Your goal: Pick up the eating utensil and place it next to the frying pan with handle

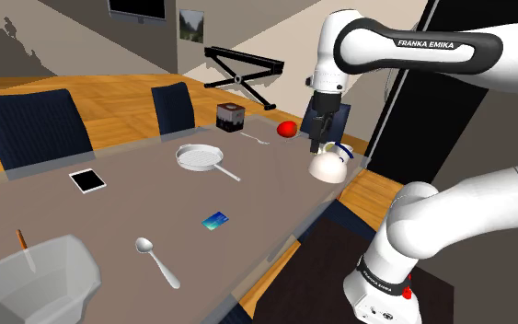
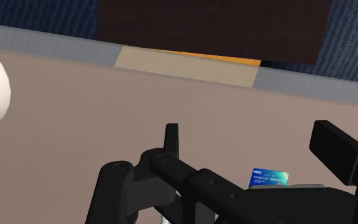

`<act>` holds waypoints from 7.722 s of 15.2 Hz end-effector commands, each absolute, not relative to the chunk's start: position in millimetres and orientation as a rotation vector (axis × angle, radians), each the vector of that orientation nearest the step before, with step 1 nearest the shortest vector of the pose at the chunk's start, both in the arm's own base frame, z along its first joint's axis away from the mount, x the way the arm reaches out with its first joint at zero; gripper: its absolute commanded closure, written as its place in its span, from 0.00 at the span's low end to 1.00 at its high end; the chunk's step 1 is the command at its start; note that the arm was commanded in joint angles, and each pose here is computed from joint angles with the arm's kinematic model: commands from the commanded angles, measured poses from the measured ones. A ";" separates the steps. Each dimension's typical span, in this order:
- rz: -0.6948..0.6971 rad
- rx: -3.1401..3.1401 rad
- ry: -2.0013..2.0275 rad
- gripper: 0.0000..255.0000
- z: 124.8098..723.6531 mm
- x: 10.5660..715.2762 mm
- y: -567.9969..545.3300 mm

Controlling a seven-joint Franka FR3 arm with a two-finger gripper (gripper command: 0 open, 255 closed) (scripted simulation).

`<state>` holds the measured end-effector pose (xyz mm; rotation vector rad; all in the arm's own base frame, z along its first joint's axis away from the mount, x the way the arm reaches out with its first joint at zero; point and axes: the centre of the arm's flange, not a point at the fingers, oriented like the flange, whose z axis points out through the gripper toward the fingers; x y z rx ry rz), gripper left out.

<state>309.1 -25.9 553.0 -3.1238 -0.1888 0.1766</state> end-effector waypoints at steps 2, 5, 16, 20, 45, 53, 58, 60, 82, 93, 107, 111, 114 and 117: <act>0.167 -3.129 -0.183 0.00 546.8 311.4 -14.2; 0.139 -3.143 -0.166 0.00 528.2 318.7 20.6; 0.032 -3.192 -0.100 0.00 457.7 351.8 145.6; -0.008 -3.209 -0.076 0.00 431.5 366.3 190.0; -0.231 -3.287 0.061 0.00 269.0 470.9 418.1; -0.231 -3.287 0.061 0.00 245.3 474.2 414.3; -0.231 -3.287 0.061 1.00 245.3 474.2 414.3; -0.231 -3.287 0.061 1.00 245.3 474.2 414.3; -0.231 -3.287 0.061 1.00 324.5 474.2 414.3; -0.231 -3.287 0.061 1.00 351.0 492.0 337.1; -0.231 -3.287 0.061 1.00 351.2 533.5 157.0; -0.231 -3.287 0.061 1.00 351.3 545.4 105.6; -0.231 -3.287 0.061 1.00 351.4 554.3 67.0; -0.231 -3.287 0.061 1.00 351.4 563.1 28.4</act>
